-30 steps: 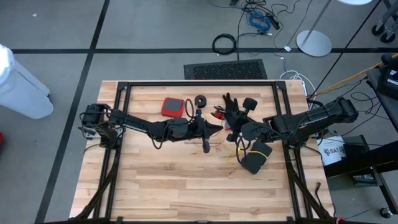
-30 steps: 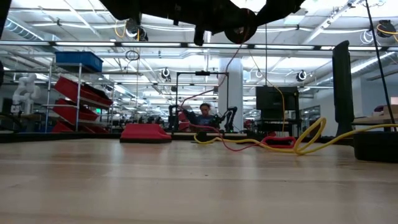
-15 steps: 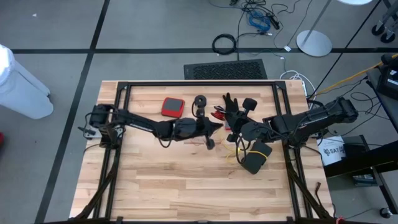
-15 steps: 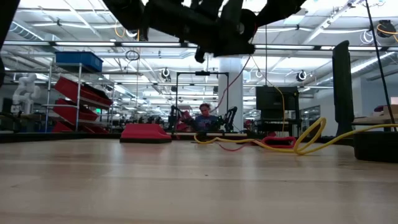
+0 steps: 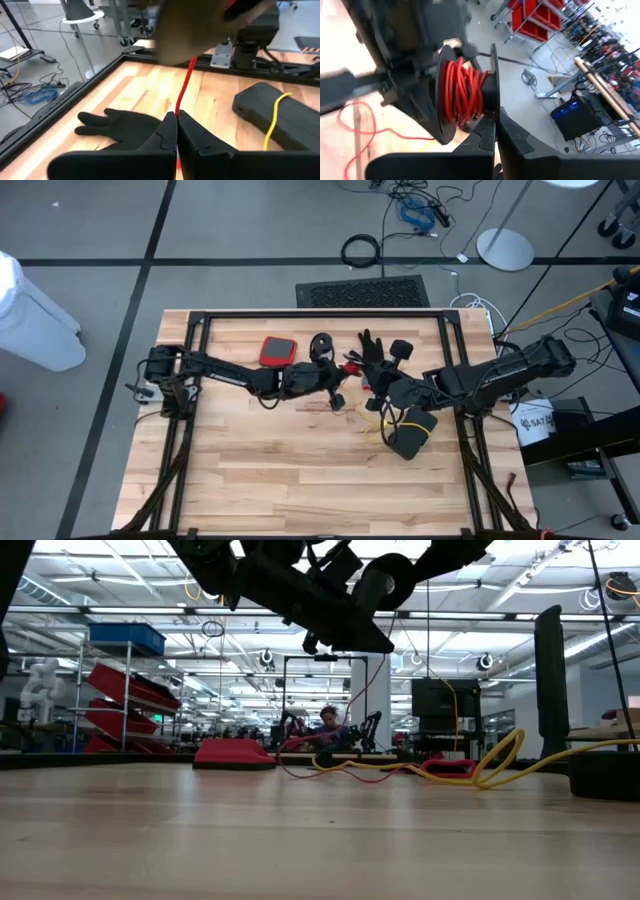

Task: Coil cords
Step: Uncoil the red wire from the spool

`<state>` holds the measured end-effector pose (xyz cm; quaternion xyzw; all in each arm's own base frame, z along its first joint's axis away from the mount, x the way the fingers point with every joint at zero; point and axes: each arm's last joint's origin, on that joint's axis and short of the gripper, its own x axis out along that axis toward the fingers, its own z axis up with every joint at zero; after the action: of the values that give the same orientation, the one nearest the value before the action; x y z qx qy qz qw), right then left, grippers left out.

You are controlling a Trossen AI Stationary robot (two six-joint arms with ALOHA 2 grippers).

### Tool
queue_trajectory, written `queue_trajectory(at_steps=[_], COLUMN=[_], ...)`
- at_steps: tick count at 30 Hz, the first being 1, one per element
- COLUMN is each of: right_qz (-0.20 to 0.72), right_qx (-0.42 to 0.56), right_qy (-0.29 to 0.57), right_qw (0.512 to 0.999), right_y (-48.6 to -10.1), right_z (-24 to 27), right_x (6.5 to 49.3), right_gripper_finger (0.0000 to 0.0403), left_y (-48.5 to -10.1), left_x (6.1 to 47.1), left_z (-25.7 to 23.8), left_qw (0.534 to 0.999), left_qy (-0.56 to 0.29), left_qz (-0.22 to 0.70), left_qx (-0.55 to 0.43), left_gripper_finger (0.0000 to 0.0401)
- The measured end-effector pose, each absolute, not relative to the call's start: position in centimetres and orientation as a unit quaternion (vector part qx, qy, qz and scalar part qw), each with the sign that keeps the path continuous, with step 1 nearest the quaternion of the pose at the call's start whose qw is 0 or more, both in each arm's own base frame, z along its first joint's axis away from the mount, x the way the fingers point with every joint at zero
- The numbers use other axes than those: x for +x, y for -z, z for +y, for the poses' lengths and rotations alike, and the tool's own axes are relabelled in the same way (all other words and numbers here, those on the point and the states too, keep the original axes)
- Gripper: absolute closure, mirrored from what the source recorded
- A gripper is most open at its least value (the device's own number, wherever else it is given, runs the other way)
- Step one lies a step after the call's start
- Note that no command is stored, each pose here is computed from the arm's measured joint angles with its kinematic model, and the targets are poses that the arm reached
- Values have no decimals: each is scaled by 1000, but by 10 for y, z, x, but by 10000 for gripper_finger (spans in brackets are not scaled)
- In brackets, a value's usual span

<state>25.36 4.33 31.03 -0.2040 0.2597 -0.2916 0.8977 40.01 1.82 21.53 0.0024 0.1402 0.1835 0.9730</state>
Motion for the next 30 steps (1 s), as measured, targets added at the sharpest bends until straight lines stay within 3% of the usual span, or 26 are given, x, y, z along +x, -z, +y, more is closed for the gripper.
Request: queue_trajectory(at_steps=[21, 30], right_qz=[277, 305], right_qx=[-196, -201], right_qy=[290, 326], right_qw=[895, 872], right_y=[-315, -309], right_z=[43, 39], right_x=[234, 224], right_gripper_finger=[403, 403], left_y=[-205, -227], left_x=[386, 376], left_z=[31, 31], left_qw=[936, 936], left_qy=[-248, -256], left_qz=[245, 233], left_qx=[56, 58], left_gripper_finger=[401, 401])
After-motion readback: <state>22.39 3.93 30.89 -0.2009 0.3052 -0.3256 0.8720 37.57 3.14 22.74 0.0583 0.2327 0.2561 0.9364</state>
